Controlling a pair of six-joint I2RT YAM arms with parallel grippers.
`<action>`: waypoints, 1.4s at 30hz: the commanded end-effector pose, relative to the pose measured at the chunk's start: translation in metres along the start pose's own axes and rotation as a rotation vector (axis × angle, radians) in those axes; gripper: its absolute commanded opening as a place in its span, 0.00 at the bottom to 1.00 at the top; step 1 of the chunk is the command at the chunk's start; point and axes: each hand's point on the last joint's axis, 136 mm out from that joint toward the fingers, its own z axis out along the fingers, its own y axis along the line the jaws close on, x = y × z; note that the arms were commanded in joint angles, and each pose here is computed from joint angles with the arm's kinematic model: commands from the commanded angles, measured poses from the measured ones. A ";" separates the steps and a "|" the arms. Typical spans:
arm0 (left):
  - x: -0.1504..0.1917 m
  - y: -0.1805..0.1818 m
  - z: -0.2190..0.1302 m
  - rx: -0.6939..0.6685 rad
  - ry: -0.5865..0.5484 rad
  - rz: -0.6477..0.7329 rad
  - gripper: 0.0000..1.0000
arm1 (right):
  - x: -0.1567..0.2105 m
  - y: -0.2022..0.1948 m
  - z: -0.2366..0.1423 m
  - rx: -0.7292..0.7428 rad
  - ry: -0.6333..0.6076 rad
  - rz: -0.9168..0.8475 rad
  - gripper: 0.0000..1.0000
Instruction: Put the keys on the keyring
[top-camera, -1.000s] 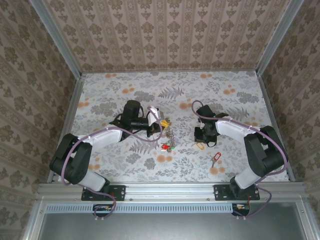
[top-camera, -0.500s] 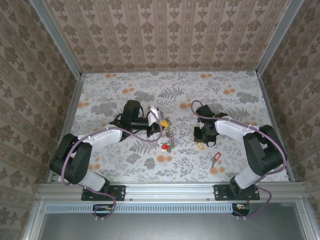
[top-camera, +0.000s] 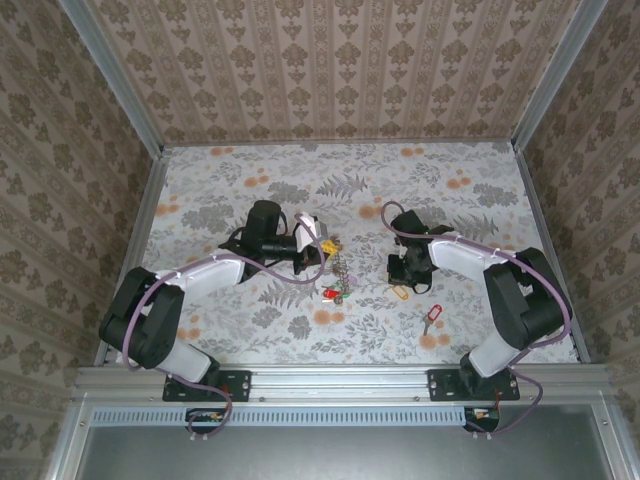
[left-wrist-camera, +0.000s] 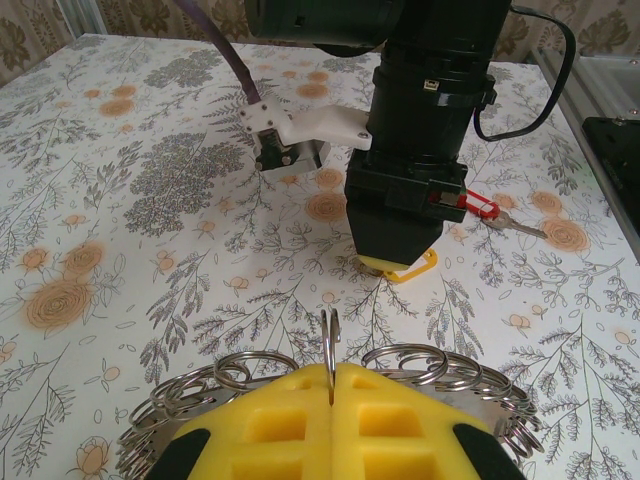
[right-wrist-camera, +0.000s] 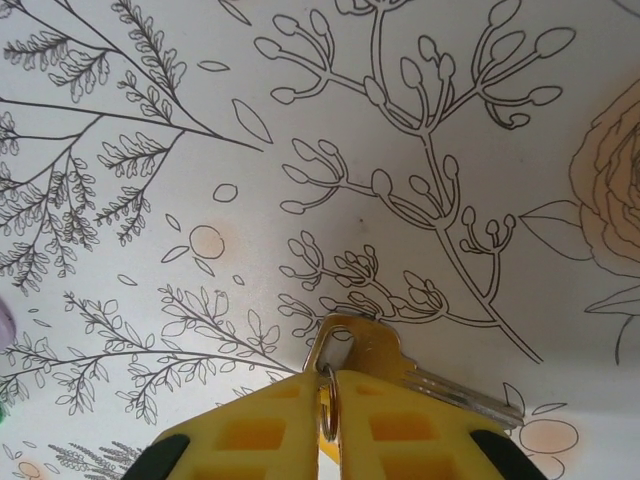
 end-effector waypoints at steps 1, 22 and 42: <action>-0.020 -0.001 -0.002 0.022 -0.045 0.058 0.00 | -0.006 0.002 -0.001 0.015 -0.011 -0.012 0.12; -0.030 -0.009 -0.003 0.042 -0.057 0.084 0.00 | -0.012 0.086 -0.140 -0.469 -0.578 -0.623 0.01; -0.032 -0.030 0.007 0.099 -0.067 0.108 0.00 | 0.007 0.147 -0.172 -0.584 -0.804 -1.118 0.00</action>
